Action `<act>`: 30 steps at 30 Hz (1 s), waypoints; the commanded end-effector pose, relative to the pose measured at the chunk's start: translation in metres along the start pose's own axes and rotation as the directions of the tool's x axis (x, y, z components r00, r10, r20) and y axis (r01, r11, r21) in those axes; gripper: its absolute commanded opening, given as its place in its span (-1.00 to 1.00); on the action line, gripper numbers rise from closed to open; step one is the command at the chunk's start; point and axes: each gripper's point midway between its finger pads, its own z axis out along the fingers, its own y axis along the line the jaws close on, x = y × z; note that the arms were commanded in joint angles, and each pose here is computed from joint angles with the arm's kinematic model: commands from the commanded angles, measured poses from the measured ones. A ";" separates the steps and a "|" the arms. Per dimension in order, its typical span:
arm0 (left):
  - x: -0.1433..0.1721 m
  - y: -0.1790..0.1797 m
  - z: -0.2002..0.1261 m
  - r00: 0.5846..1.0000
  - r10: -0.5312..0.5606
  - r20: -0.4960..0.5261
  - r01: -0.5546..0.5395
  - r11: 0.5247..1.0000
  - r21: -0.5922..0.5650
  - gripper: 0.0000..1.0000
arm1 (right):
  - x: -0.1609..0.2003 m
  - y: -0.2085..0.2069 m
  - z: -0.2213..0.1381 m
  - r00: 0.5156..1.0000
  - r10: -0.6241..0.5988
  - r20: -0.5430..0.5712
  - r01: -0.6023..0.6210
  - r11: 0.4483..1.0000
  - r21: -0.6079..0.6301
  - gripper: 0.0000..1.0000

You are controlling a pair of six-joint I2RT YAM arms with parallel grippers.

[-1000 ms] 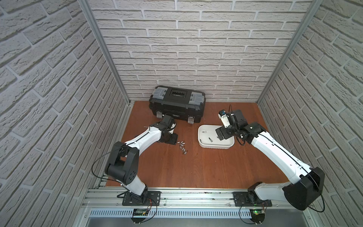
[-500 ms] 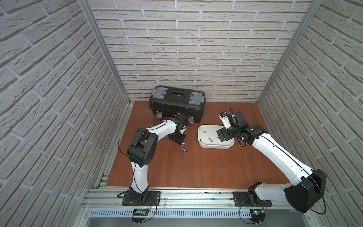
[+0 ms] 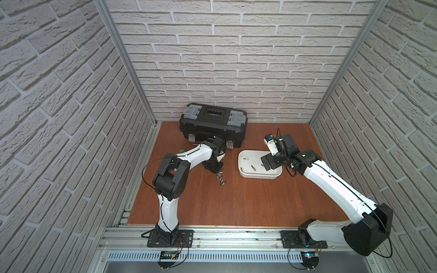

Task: Put the bit on the desktop into the storage box
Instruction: Pick up the screwdriver bit from the center of the board.

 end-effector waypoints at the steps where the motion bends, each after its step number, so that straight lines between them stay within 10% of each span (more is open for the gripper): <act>1: -0.001 0.000 0.003 1.000 0.014 -0.018 -0.013 1.000 0.016 -0.35 | -0.002 -0.005 -0.004 0.999 0.024 0.026 -0.025 1.000 0.013 0.97; 30: -0.009 0.003 0.021 0.999 0.020 -0.028 -0.018 0.998 0.062 -0.47 | -0.001 -0.007 -0.006 0.999 0.020 0.027 -0.021 0.999 0.025 0.97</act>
